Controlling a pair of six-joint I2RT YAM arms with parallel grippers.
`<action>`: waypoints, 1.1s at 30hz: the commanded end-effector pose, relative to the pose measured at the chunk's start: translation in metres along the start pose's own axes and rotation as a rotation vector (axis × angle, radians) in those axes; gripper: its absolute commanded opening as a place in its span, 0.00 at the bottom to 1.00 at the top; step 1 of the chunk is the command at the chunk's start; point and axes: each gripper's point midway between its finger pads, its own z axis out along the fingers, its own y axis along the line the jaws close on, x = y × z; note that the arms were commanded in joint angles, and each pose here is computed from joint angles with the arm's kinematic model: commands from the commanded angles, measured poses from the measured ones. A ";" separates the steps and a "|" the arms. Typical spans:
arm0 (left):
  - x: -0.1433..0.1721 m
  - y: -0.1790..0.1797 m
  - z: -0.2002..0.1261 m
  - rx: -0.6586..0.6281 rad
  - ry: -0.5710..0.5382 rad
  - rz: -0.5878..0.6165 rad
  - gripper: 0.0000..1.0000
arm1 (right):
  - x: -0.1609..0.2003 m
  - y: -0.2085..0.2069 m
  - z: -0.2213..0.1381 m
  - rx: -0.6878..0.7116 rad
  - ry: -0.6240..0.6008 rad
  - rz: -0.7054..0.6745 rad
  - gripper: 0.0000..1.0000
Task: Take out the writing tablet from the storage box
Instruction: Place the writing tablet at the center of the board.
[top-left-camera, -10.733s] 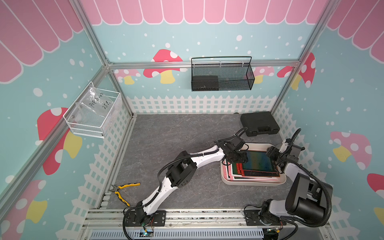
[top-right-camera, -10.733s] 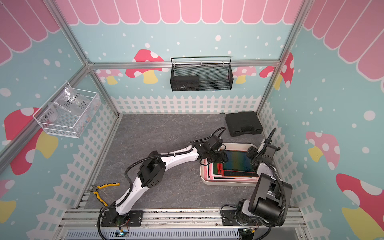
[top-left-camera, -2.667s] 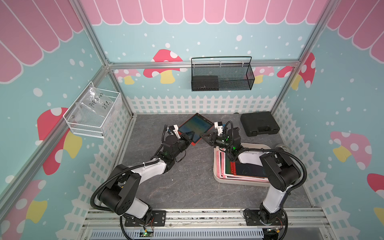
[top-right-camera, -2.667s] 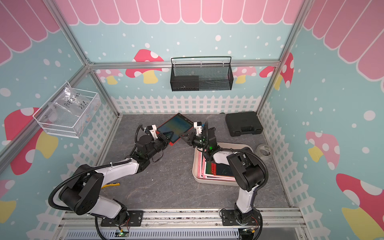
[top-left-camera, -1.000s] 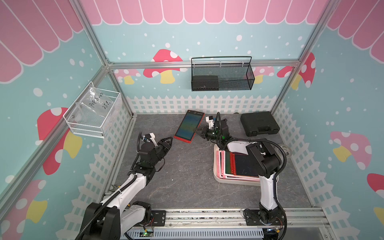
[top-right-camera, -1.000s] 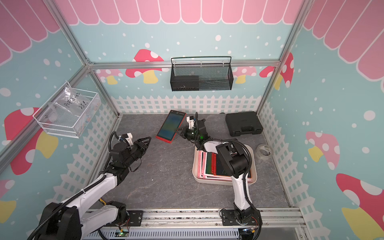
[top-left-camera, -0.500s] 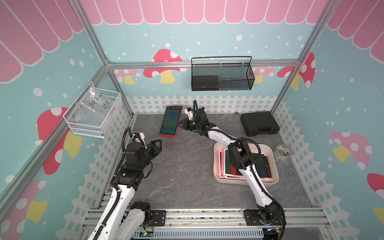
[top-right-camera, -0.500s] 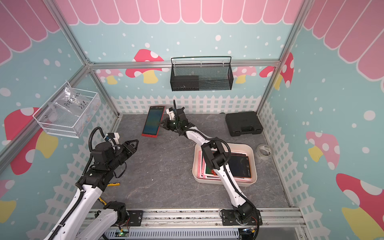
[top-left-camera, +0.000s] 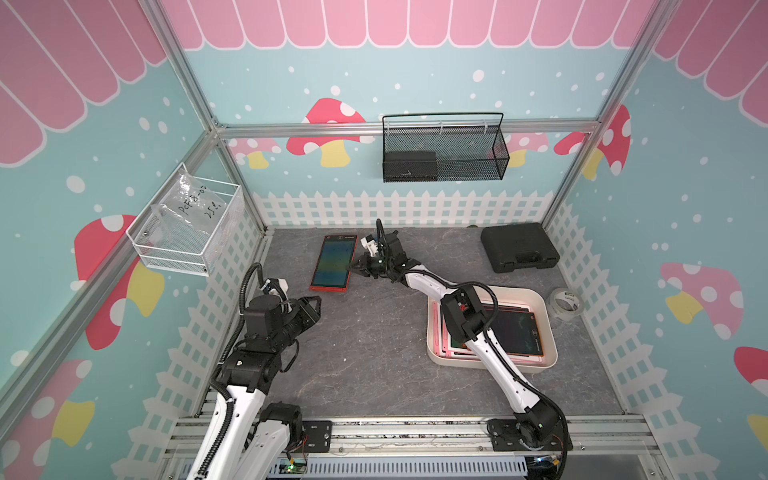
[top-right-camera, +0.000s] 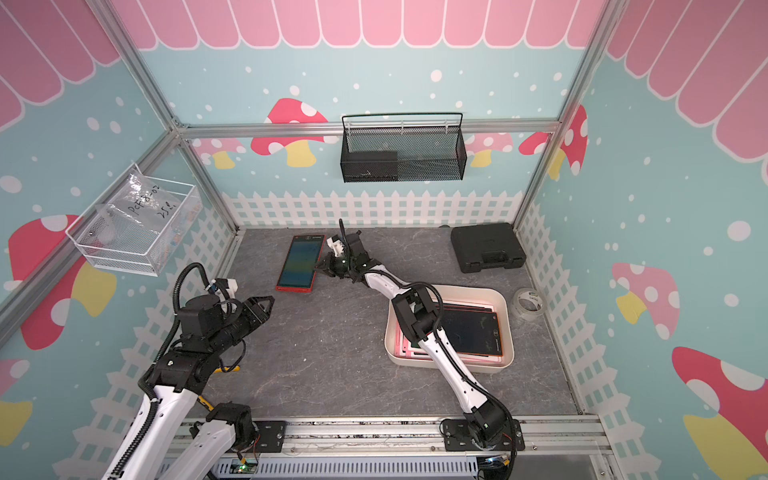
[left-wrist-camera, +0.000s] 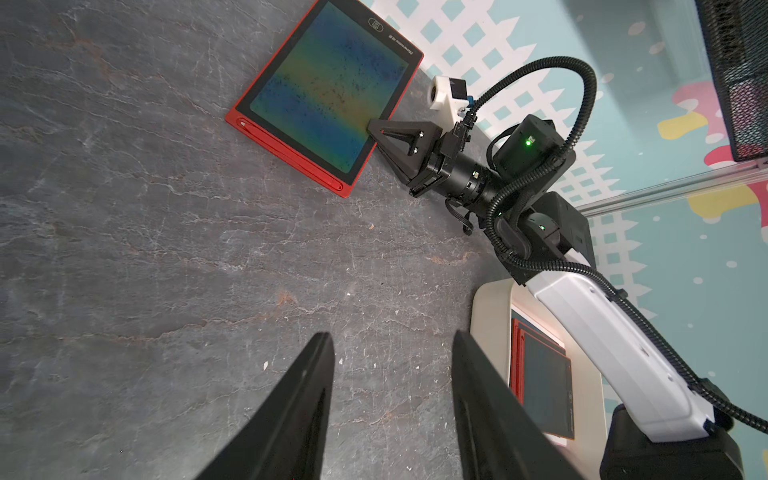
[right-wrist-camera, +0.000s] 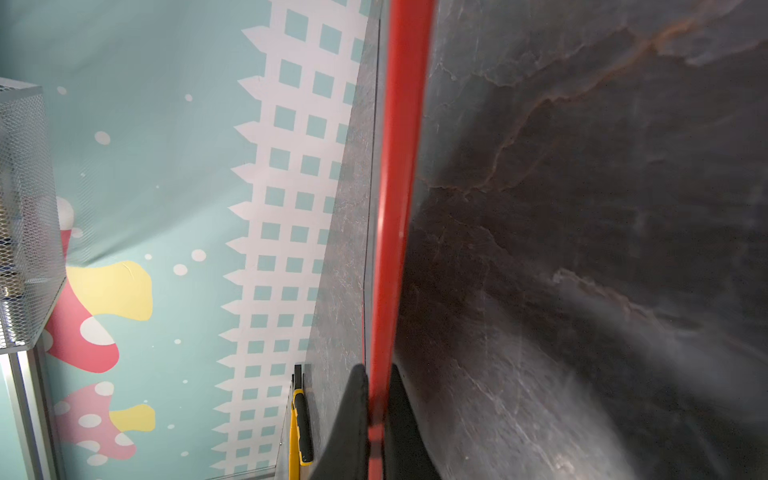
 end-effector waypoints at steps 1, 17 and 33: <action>0.003 0.003 -0.003 -0.005 0.007 0.019 0.49 | 0.002 0.010 0.008 -0.027 -0.004 -0.012 0.00; 0.002 0.002 -0.007 0.006 -0.012 0.032 0.51 | 0.005 -0.012 0.014 -0.005 -0.013 0.037 0.26; 0.009 0.002 -0.002 0.026 0.016 0.024 0.51 | -0.017 -0.038 0.007 0.123 -0.110 0.002 0.79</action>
